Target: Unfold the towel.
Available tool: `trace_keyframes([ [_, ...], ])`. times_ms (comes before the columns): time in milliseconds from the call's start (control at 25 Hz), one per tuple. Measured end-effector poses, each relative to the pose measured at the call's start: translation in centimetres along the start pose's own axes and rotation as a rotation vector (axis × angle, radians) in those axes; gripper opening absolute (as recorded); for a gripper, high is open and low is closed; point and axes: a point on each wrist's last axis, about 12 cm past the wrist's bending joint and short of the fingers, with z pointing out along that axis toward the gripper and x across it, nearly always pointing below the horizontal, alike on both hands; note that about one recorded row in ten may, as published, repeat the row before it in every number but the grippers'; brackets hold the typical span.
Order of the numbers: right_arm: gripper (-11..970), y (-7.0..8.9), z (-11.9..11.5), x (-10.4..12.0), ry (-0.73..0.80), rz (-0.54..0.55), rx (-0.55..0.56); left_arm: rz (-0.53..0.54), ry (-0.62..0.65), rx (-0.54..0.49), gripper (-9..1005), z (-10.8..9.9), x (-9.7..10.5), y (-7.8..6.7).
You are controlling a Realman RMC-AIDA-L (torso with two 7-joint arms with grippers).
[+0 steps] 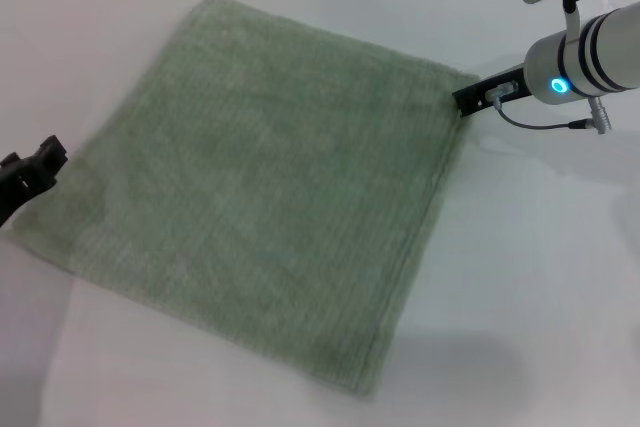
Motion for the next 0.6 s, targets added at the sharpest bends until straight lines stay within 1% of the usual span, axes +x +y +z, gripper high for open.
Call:
trace_keyframes([
  [120,34,0.0,0.0,0.0,-0.001,0.001,0.000,0.000,-0.019,-0.003,374,-0.2,-0.4,0.1],
  [200,34,0.0,0.0,0.0,-0.002,0.001,0.000,0.012,-0.038,0.005,444,-0.3,-0.8,-0.1],
  [240,34,0.0,-0.1,-0.2,-0.012,-0.002,0.001,0.044,-0.059,0.022,484,-0.3,-1.2,-0.5],
  [280,35,0.0,-0.1,-0.2,-0.012,-0.002,0.001,0.044,-0.059,0.022,525,-0.3,-1.2,-0.5],
  [320,35,-0.1,-0.5,-0.6,-0.046,-0.011,0.010,0.083,-0.081,0.041,565,-0.2,-1.5,-1.0],
  [360,35,-0.1,-0.5,-0.6,-0.046,-0.011,0.010,0.153,-0.112,0.067,606,0.0,-1.8,-1.7],
  [400,35,-0.2,-0.8,-1.0,-0.077,-0.016,0.017,0.219,-0.142,0.083,663,0.1,-2.0,-2.1],
  [440,35,-0.5,-1.7,-1.9,-0.156,-0.022,0.040,0.377,-0.234,0.117,720,0.6,-2.5,-3.1],
  [480,35,-0.5,-1.7,-1.9,-0.156,-0.022,0.040,0.377,-0.234,0.117,778,0.6,-2.5,-3.1],
  [520,35,-0.8,-2.3,-2.4,-0.208,-0.026,0.056,0.514,-0.360,0.132,835,1.1,-2.9,-3.6],
  [560,35,-1.0,-3.0,-2.8,-0.254,-0.031,0.071,0.514,-0.360,0.132,838,1.1,-2.9,-3.6],
  [600,36,-1.2,-3.8,-3.2,-0.316,-0.046,0.093,0.564,-0.435,0.134,841,1.2,-3.0,-3.6],
])
